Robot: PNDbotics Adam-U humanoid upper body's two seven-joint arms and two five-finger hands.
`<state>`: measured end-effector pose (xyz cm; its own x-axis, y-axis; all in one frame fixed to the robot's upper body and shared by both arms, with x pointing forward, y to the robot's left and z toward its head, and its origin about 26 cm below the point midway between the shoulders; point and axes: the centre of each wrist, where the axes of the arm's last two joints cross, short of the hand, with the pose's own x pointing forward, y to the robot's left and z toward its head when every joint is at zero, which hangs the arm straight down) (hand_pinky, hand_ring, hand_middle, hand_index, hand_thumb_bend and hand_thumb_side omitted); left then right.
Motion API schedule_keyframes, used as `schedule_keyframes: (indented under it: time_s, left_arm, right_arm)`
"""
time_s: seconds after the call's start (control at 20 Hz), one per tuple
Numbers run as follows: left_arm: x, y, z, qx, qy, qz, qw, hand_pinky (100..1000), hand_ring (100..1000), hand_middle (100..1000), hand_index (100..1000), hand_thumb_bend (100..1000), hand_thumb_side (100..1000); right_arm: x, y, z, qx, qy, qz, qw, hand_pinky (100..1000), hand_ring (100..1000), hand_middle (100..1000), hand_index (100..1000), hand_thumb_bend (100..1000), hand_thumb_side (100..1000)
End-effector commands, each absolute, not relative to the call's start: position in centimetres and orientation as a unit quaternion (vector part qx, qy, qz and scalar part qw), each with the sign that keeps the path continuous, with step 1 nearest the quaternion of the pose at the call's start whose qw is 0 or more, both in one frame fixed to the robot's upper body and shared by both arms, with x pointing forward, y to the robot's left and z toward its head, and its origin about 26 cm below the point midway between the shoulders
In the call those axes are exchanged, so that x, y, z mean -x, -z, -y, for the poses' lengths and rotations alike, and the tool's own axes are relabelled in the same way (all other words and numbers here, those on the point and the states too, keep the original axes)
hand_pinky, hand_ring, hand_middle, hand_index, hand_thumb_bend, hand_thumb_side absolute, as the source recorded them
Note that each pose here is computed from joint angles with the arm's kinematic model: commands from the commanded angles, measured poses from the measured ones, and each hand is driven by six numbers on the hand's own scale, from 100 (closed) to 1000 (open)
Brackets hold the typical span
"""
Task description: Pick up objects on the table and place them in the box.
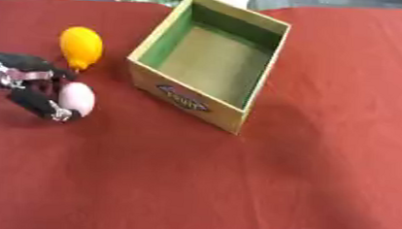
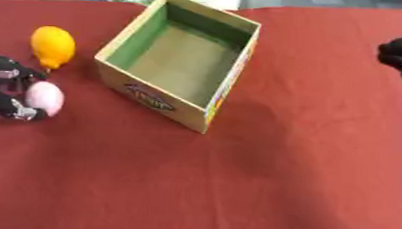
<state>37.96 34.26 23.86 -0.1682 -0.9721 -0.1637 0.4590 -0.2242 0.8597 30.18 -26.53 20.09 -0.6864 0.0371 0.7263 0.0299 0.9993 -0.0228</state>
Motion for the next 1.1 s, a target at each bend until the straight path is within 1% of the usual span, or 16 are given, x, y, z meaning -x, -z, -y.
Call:
schedule_keyframes:
  time_s: [0.05, 0.2, 0.4, 0.5, 0.55, 0.6, 0.65, 0.7, 0.8, 0.85, 0.95, 1.1]
  left_arm:
    - [-38.0, -24.8, -34.4, -0.395, 0.677, 0.339, 0.520, 612, 722, 714, 969, 421, 705]
    - [-38.1, -24.5, -34.4, -0.401, 0.674, 0.336, 0.521, 600, 709, 704, 946, 406, 677]
    - [-38.3, -24.1, -34.4, -0.417, 0.676, 0.323, 0.515, 568, 673, 671, 904, 365, 615]
    - [-38.4, -23.8, -34.4, -0.421, 0.679, 0.317, 0.511, 549, 645, 643, 872, 338, 583]
    - [-38.5, -23.6, -34.4, -0.423, 0.680, 0.314, 0.510, 531, 620, 615, 834, 303, 548]
    - [-38.5, -23.5, -34.4, -0.423, 0.682, 0.313, 0.508, 525, 613, 608, 821, 289, 533]
    - [-38.5, -23.4, -34.4, -0.421, 0.683, 0.314, 0.507, 514, 597, 586, 781, 261, 500]
    - [-38.5, -23.3, -34.4, -0.418, 0.684, 0.316, 0.507, 506, 587, 574, 752, 214, 451]
    - [-38.5, -23.4, -34.4, -0.412, 0.684, 0.326, 0.507, 491, 570, 558, 693, 119, 326]
    - [-38.5, -23.5, -34.3, -0.409, 0.682, 0.334, 0.506, 485, 565, 551, 669, 100, 274]
    - [-38.3, -23.8, -33.9, -0.405, 0.675, 0.356, 0.505, 465, 547, 538, 629, 100, 173]
    - [-37.8, -24.6, -33.3, -0.403, 0.659, 0.394, 0.499, 447, 532, 529, 613, 100, 214]
  right_arm:
    - [-30.0, -20.7, 26.6, 0.021, -0.008, 0.923, 0.385, 735, 673, 563, 797, 100, 959]
    - [-30.0, -20.7, 26.6, 0.020, -0.007, 0.922, 0.386, 735, 673, 563, 797, 100, 959]
    - [-30.0, -20.6, 26.6, 0.019, -0.006, 0.922, 0.386, 735, 673, 563, 797, 100, 960]
    - [-29.9, -20.6, 26.6, 0.019, -0.006, 0.922, 0.387, 736, 674, 563, 797, 100, 960]
    - [-29.9, -20.6, 26.6, 0.019, -0.005, 0.922, 0.387, 736, 674, 563, 797, 100, 960]
    - [-29.9, -20.6, 26.6, 0.019, -0.005, 0.922, 0.387, 736, 674, 563, 797, 100, 960]
    - [-29.9, -20.6, 26.6, 0.019, -0.005, 0.922, 0.387, 736, 674, 563, 798, 100, 960]
    - [-29.9, -20.6, 26.6, 0.019, -0.004, 0.922, 0.388, 736, 674, 563, 798, 100, 961]
    - [-29.9, -20.5, 26.6, 0.019, -0.003, 0.921, 0.389, 736, 674, 563, 799, 100, 961]
    - [-29.9, -20.5, 26.6, 0.019, -0.003, 0.921, 0.390, 736, 674, 563, 799, 100, 962]
    - [-29.9, -20.5, 26.6, 0.019, -0.001, 0.920, 0.390, 737, 675, 563, 799, 100, 962]
    - [-29.9, -20.4, 26.6, 0.019, 0.000, 0.920, 0.392, 737, 675, 563, 799, 100, 962]
